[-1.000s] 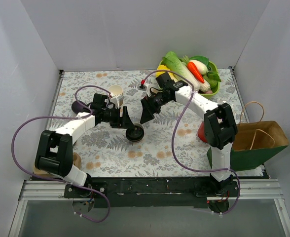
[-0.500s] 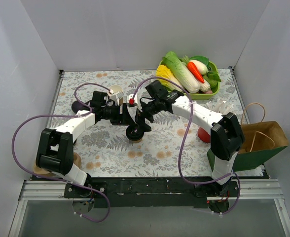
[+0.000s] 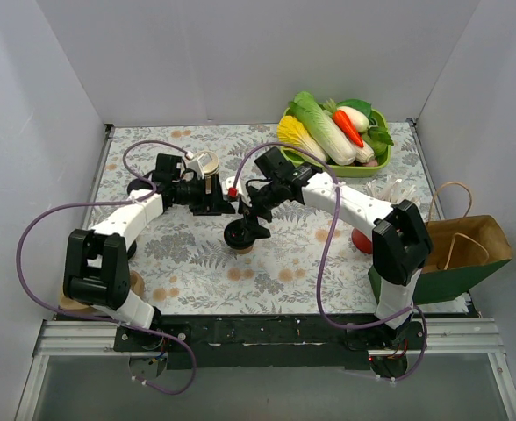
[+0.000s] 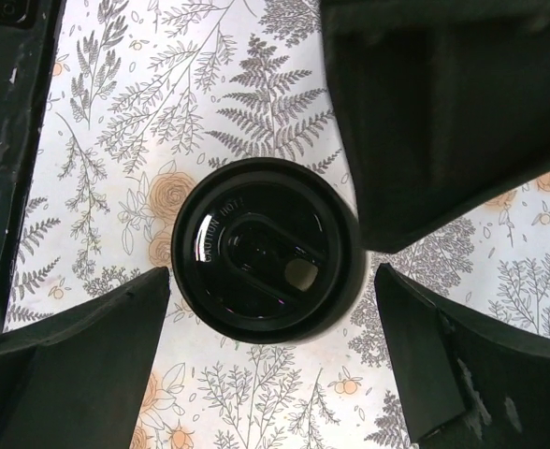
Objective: Pack the takeout coffee
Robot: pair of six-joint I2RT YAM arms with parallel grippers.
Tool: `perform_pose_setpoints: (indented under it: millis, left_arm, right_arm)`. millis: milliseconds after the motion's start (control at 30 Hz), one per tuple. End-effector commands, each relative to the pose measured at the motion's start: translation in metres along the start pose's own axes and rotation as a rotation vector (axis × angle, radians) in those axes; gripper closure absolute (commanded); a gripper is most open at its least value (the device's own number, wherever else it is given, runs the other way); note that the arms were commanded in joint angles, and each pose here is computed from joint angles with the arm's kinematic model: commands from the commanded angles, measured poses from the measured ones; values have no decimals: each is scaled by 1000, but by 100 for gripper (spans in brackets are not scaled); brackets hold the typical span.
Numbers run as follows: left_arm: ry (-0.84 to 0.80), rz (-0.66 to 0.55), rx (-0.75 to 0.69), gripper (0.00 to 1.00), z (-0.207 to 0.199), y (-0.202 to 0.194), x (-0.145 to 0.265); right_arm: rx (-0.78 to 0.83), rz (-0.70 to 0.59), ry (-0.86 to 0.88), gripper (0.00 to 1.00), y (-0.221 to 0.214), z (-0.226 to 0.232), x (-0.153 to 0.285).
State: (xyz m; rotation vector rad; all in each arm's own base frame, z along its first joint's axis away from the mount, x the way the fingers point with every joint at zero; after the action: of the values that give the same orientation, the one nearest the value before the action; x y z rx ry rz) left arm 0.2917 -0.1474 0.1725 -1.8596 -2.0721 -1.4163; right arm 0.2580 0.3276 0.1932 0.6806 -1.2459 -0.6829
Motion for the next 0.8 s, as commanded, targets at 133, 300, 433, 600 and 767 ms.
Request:
perform_pose_setpoints:
  millis: [133, 300, 433, 600, 767]
  left_arm:
    - [35, -29, 0, 31, -10, -3, 43]
    - [59, -20, 69, 32, 0, -15, 45]
    - [54, -27, 78, 32, 1, -16, 43]
    - [52, -26, 81, 32, 3, -20, 41]
    - [38, -28, 79, 32, 1, -22, 42]
  right_arm:
    - [38, 19, 49, 2, 3, 3, -11]
    - [46, 31, 21, 2, 3, -2, -16]
    - [49, 38, 14, 10, 4, -3, -16]
    - [54, 56, 3, 18, 2, -2, -13]
    - [68, 38, -48, 21, 9, -3, -5]
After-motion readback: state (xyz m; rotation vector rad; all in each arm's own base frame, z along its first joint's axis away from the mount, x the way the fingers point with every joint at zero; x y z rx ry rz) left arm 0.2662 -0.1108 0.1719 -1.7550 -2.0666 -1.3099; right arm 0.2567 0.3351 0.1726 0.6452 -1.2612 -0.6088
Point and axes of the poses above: each gripper's point midway between its finger pads, its own x axis back along the fingers, its own z axis along the line the jaws close on, y = z × x, the point moved 7 cm from there along x, back along the fingers, and after that the axes turned 12 degrees about -x, right-handed, at the moved point
